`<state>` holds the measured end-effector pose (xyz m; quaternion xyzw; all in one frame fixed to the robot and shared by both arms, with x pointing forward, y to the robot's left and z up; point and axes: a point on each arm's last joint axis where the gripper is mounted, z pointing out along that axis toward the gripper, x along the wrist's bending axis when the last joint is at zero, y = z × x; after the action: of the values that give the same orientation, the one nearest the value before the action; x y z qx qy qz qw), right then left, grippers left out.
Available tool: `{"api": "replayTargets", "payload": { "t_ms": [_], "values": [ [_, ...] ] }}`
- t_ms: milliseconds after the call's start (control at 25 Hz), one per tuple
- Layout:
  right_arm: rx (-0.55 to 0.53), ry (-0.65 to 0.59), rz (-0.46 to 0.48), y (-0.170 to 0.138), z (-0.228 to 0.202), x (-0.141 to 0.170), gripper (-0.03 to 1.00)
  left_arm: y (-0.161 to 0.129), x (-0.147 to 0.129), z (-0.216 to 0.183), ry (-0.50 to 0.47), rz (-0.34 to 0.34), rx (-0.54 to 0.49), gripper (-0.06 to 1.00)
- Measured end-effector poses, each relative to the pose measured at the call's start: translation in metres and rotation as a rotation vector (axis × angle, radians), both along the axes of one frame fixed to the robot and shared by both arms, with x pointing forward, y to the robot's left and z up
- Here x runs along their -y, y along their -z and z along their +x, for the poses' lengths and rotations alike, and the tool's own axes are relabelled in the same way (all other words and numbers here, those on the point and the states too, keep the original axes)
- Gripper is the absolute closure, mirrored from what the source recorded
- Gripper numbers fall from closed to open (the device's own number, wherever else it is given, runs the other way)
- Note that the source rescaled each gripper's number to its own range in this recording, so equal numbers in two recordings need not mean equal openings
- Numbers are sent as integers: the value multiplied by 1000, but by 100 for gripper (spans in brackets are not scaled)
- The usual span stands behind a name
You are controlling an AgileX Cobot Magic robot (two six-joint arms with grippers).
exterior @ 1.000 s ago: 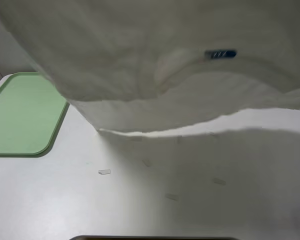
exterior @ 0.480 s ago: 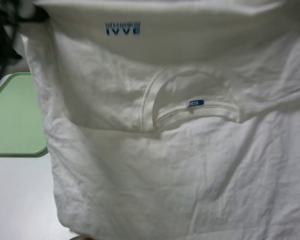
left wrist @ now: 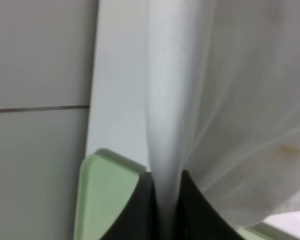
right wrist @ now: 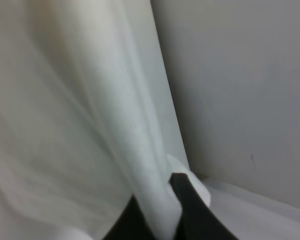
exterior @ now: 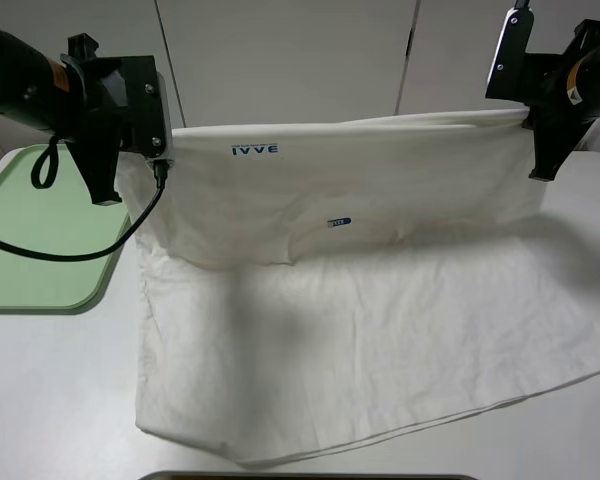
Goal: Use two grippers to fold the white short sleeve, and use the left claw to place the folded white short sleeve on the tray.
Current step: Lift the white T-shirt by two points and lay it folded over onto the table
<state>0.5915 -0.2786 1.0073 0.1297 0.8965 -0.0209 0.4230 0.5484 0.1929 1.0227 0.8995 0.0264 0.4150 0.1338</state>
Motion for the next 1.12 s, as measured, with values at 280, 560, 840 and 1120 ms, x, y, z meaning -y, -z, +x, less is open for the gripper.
{"api": "replayTargets", "payload": {
  "t_ms": [280, 560, 840, 1120],
  "values": [
    [44, 16, 53, 1, 9, 14, 97, -2, -5, 9, 14, -16, 76, 94],
    [59, -53, -17, -1, 11, 18, 97, -4, -4, 12, 38, -14, 120, 94],
    [-1, -101, -143, 3, 8, 19, 97, 12, 5, 2, 73, 101, -20, 94],
    [-196, -249, -355, 26, -16, 1, 97, 22, 36, -24, 177, 220, -154, 94]
  ]
}}
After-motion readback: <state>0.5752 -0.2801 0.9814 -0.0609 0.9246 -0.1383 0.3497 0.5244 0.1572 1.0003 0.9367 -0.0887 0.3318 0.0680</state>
